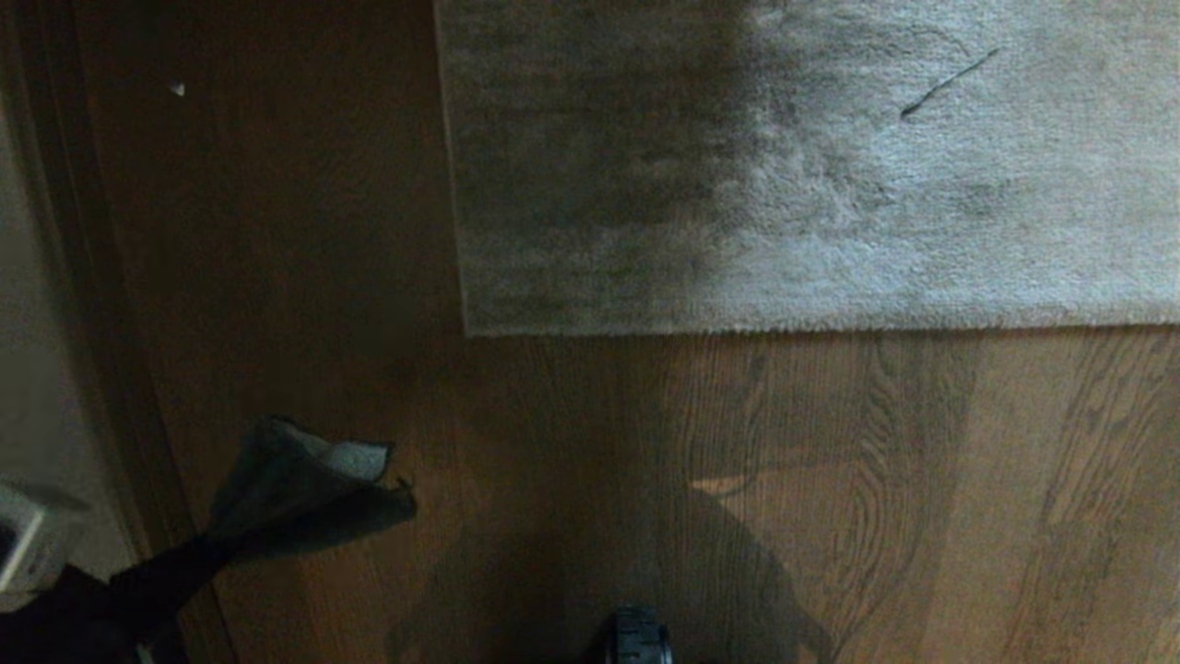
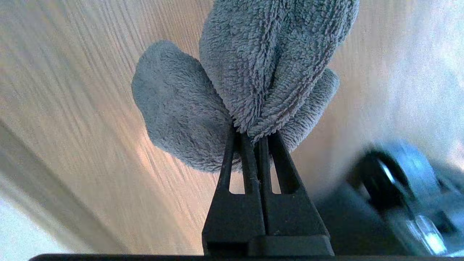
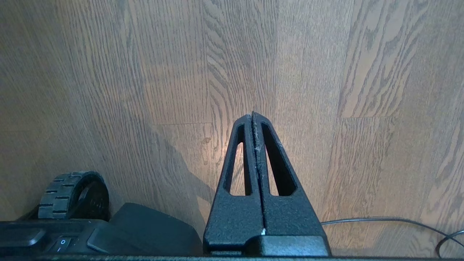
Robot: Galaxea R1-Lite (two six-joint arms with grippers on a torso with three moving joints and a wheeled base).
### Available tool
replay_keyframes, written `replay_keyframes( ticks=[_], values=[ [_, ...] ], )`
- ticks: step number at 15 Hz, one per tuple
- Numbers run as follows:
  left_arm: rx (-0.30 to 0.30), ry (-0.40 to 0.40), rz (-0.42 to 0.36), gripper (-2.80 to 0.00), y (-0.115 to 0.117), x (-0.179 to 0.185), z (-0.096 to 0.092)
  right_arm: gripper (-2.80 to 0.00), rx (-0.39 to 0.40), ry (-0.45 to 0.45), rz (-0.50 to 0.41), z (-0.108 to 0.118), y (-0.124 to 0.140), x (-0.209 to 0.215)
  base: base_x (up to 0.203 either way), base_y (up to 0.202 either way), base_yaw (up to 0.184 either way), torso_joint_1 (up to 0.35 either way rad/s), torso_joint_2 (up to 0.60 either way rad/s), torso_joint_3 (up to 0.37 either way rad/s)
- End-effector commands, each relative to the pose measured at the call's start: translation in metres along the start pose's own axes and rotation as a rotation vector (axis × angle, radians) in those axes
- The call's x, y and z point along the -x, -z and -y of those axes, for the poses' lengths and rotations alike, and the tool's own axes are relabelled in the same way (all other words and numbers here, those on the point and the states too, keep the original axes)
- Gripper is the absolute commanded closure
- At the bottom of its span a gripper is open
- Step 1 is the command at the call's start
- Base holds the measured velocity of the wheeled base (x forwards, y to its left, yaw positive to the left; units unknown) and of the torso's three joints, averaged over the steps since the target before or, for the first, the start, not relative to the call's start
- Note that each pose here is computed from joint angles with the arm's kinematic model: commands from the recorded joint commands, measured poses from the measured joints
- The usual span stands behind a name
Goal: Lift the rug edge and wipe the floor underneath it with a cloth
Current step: Lift up the carpet
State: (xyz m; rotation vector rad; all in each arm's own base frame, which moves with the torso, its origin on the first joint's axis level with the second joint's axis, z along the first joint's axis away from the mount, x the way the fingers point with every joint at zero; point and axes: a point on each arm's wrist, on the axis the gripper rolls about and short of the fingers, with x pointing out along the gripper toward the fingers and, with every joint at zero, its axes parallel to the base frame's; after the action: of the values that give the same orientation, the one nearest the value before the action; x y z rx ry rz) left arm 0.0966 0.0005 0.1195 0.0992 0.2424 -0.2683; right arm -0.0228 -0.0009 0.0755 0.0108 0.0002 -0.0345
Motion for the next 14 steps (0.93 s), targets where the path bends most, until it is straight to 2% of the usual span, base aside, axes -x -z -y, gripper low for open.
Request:
replay_keyframes(
  ticks=[1, 5, 9, 12, 14],
  values=[
    [-0.003, 0.004, -0.002, 0.00, 0.007, 0.021, 0.009, 0.00, 0.000, -0.001, 0.000, 0.000, 0.000, 0.000, 0.000, 0.000, 0.000, 0.000, 0.00, 0.000],
    [0.012, 0.017, -0.083, 0.00, 0.033, 0.050, 0.023, 0.00, 0.000, -0.002, 0.000, 0.000, 0.000, 0.000, 0.000, 0.000, 0.000, 0.000, 0.00, 0.000],
    [-0.008, -0.102, -0.036, 0.00, 0.049, 0.073, 0.028, 0.00, 0.000, -0.001, 0.000, 0.000, 0.000, 0.000, 0.000, 0.000, 0.000, 0.000, 0.00, 0.000],
    [0.023, -0.116, 0.011, 0.00, 0.056, 0.081, 0.029, 0.00, 0.000, -0.002, 0.002, 0.000, 0.000, 0.000, 0.000, 0.000, 0.000, 0.000, 0.00, 0.000],
    [0.027, -0.079, -0.019, 0.00, 0.059, 0.081, 0.030, 0.00, 0.000, -0.001, 0.000, 0.000, 0.000, 0.000, 0.000, 0.000, 0.000, 0.000, 0.00, 0.000]
  ],
)
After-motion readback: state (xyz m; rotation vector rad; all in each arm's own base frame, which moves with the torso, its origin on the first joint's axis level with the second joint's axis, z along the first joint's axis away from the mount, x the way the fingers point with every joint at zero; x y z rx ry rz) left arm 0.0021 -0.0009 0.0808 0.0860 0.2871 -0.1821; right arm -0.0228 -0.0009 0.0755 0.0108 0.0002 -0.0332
